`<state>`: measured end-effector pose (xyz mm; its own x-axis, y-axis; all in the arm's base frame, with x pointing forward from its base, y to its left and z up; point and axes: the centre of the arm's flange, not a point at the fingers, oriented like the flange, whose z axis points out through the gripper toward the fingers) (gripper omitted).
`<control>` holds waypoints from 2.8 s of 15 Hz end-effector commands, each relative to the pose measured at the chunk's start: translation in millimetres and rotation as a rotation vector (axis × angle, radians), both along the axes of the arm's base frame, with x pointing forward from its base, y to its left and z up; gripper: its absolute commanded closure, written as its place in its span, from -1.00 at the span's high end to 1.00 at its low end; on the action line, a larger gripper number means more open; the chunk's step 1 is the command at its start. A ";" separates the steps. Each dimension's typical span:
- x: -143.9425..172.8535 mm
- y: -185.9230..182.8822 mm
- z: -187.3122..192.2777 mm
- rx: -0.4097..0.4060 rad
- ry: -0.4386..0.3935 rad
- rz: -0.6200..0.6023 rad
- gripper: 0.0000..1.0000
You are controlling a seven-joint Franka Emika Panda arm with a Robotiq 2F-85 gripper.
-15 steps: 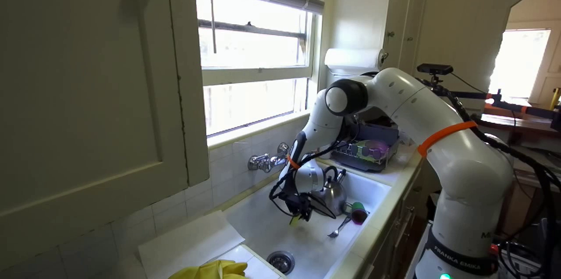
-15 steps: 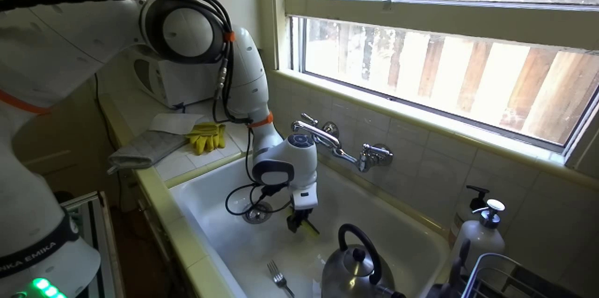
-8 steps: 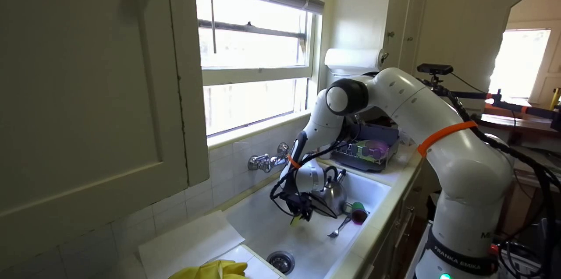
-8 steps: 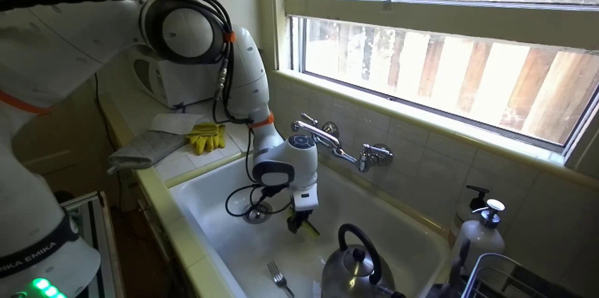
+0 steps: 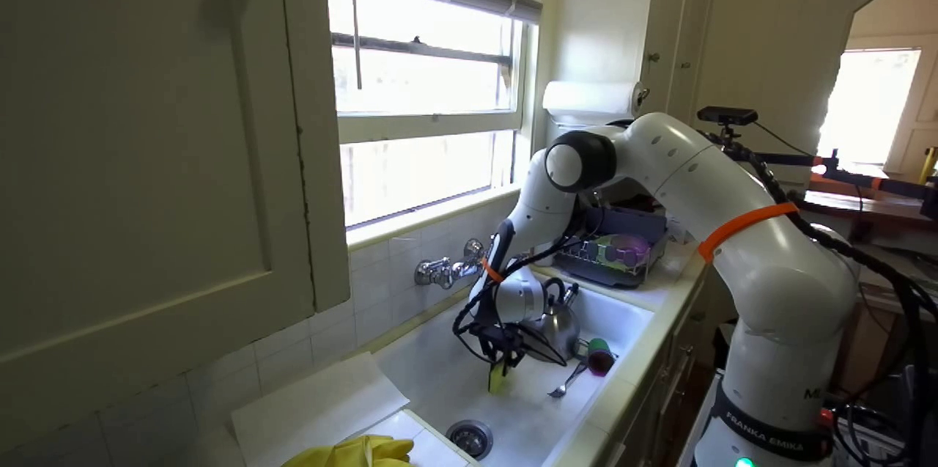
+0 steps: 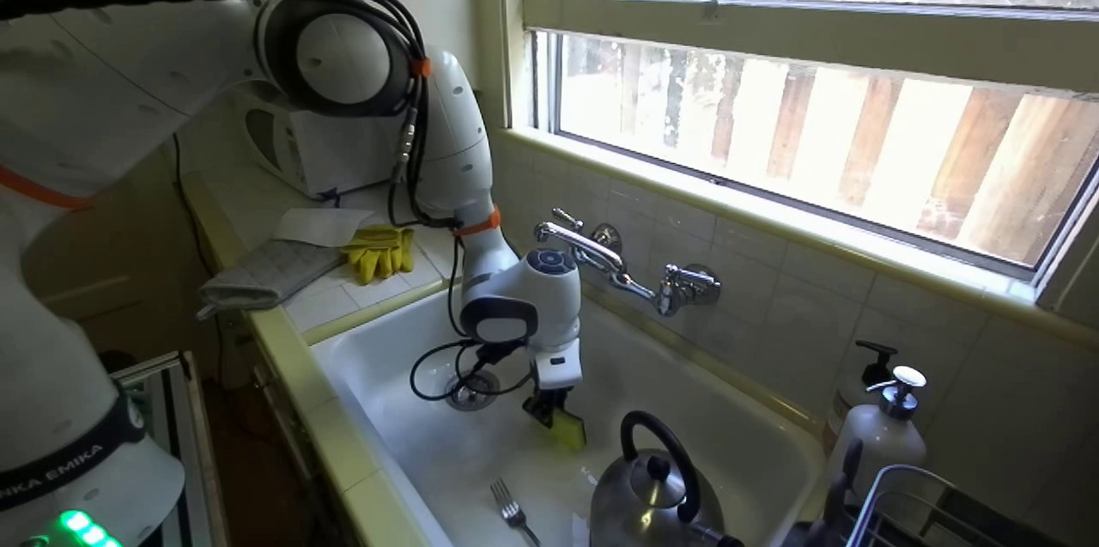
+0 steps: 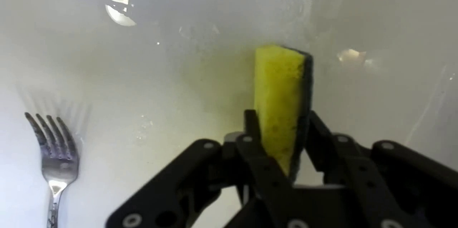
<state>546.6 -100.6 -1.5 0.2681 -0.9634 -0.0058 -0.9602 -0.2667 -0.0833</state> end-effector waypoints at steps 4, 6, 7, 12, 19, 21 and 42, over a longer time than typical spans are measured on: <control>-6.7 -0.5 11.6 0.002 -0.019 0.002 0.82; -7.4 -1.0 16.2 0.002 -0.029 0.002 1.00; -9.2 0.0 21.3 0.007 -0.032 0.007 1.00; -14.2 -2.4 40.1 -0.005 -0.059 0.023 1.00; -16.1 -8.3 38.4 -0.048 -0.173 0.086 1.00; -17.2 -6.3 35.9 -0.037 -0.206 0.101 1.00; -34.6 -18.7 21.3 0.153 -0.112 0.160 1.00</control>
<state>517.2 -117.3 6.8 0.4166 -0.9068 -0.0639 -0.8801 -0.3847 -0.2781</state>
